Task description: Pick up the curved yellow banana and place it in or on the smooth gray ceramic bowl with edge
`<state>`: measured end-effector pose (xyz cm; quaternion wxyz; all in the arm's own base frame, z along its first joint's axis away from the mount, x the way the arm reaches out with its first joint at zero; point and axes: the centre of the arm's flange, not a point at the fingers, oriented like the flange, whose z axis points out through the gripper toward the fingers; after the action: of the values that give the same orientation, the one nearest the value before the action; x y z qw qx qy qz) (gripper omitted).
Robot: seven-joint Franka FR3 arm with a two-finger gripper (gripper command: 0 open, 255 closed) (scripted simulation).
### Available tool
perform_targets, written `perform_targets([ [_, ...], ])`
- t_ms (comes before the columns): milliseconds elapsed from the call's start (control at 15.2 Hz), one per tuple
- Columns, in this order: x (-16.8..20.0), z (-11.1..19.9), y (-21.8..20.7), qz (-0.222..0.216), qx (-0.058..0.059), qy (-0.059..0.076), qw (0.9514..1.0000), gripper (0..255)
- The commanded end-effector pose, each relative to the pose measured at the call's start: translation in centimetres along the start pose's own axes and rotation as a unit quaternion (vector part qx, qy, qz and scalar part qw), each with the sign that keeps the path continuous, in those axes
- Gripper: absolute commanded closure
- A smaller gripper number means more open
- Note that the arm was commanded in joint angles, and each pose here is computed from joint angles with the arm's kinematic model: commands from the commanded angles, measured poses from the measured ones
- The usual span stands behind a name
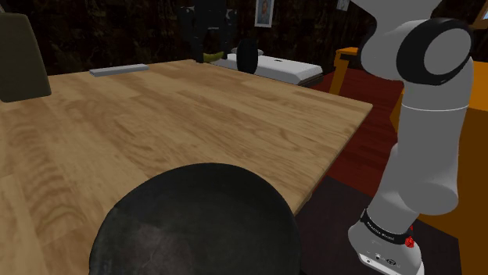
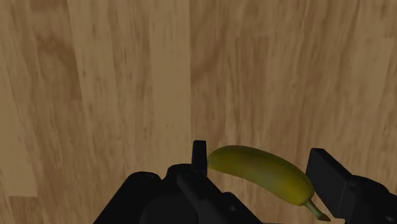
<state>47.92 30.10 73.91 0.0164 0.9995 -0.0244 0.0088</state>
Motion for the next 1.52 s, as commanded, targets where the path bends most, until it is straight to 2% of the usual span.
perform_targets([
  [0, -2.0, 0.2, -1.7, 0.001, 0.0, 0.0, 1.0, 255],
  [1452, -24.6, -0.6, -19.8, 0.001, 0.0, 0.0, 1.0, 255],
])
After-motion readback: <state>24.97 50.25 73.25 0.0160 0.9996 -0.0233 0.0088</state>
